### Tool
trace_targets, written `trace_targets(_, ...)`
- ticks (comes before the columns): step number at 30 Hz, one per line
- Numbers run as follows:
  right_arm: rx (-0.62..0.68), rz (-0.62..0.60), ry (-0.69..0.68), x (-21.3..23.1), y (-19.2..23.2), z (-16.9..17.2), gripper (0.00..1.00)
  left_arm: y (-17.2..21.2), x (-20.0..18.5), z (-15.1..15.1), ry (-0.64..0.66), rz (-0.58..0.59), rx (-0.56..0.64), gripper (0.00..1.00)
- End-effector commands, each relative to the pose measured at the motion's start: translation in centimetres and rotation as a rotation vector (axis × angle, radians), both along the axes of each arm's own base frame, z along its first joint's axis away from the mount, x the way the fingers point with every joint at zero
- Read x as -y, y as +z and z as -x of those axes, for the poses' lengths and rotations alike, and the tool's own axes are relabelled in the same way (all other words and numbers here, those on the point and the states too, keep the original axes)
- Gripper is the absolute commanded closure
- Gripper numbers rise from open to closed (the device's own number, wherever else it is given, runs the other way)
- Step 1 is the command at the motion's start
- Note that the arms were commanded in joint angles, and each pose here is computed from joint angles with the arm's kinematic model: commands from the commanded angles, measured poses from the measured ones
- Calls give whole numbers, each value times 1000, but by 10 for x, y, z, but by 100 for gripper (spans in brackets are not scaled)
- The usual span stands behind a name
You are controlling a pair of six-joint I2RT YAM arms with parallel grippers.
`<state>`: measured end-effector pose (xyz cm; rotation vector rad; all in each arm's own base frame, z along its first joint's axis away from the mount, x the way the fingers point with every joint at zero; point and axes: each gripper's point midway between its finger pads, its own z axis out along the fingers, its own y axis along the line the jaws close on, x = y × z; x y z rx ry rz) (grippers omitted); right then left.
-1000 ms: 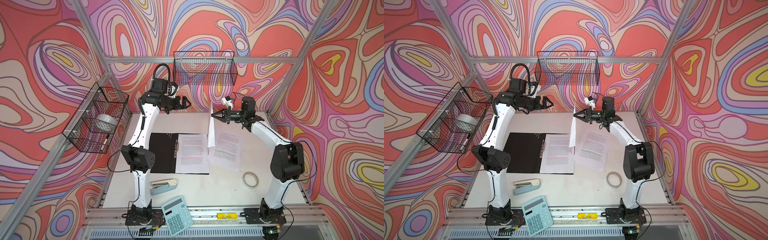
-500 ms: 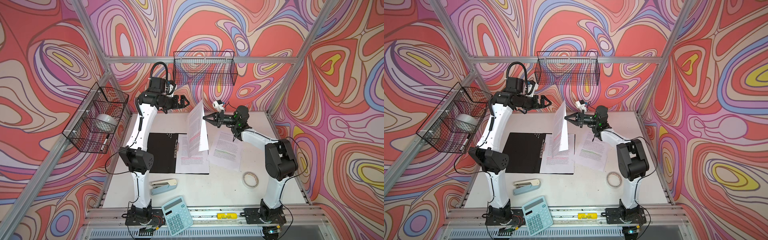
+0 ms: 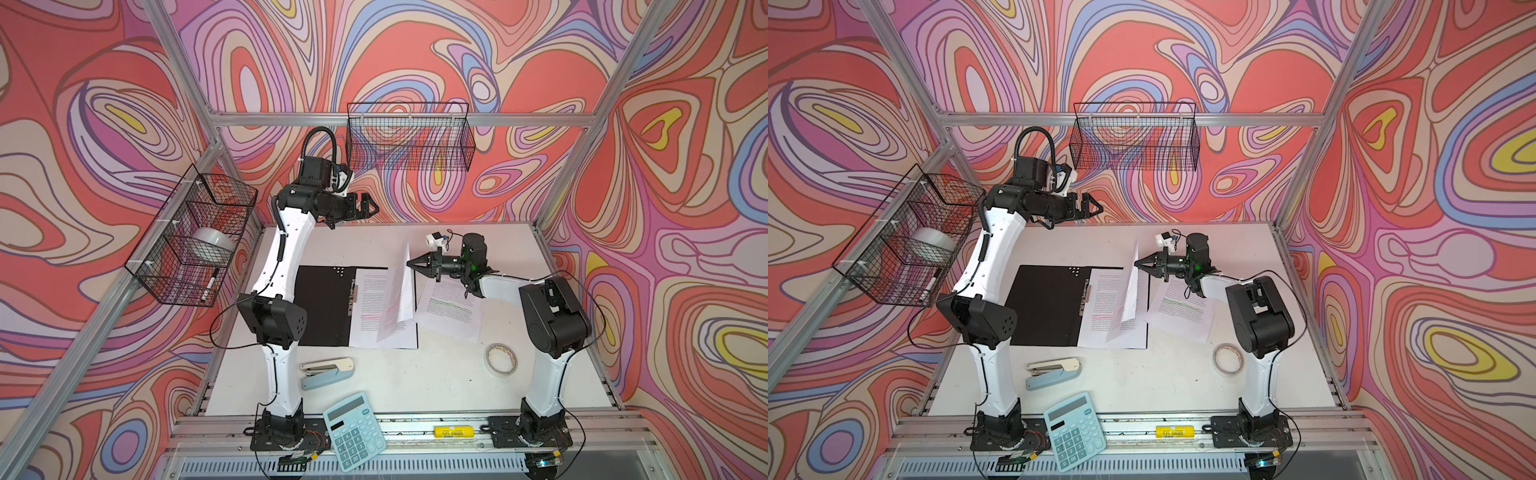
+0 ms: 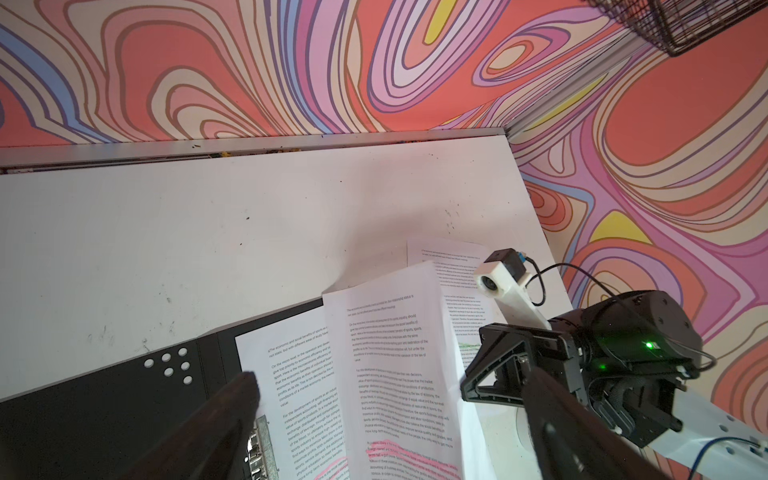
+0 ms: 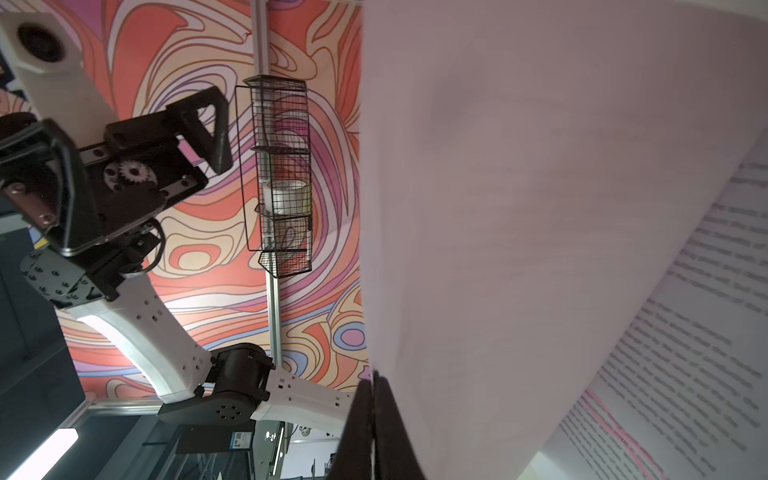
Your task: Put the files into the folder
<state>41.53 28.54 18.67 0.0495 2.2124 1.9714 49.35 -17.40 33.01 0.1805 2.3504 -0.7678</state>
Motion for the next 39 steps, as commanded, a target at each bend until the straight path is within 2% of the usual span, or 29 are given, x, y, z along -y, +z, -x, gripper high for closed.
trace_targets(1, -58, 151, -19, 6, -45, 6, 100, 16, -5, 8, 7, 18, 25, 0)
trace_targets(5, -89, 318, -28, 17, -69, 13, 100, 15, -4, 8, 6, 26, 18, 0)
trace_targets(9, -126, 390, -35, 24, -87, 17, 100, 12, -2, 7, 2, 37, 7, 0)
trace_targets(19, -143, 453, -23, 23, -109, 9, 100, 9, -2, 7, 3, 37, 0, 0)
trace_targets(39, -175, 466, 43, 9, -127, 2, 100, 7, 1, 6, -4, 57, -14, 0)
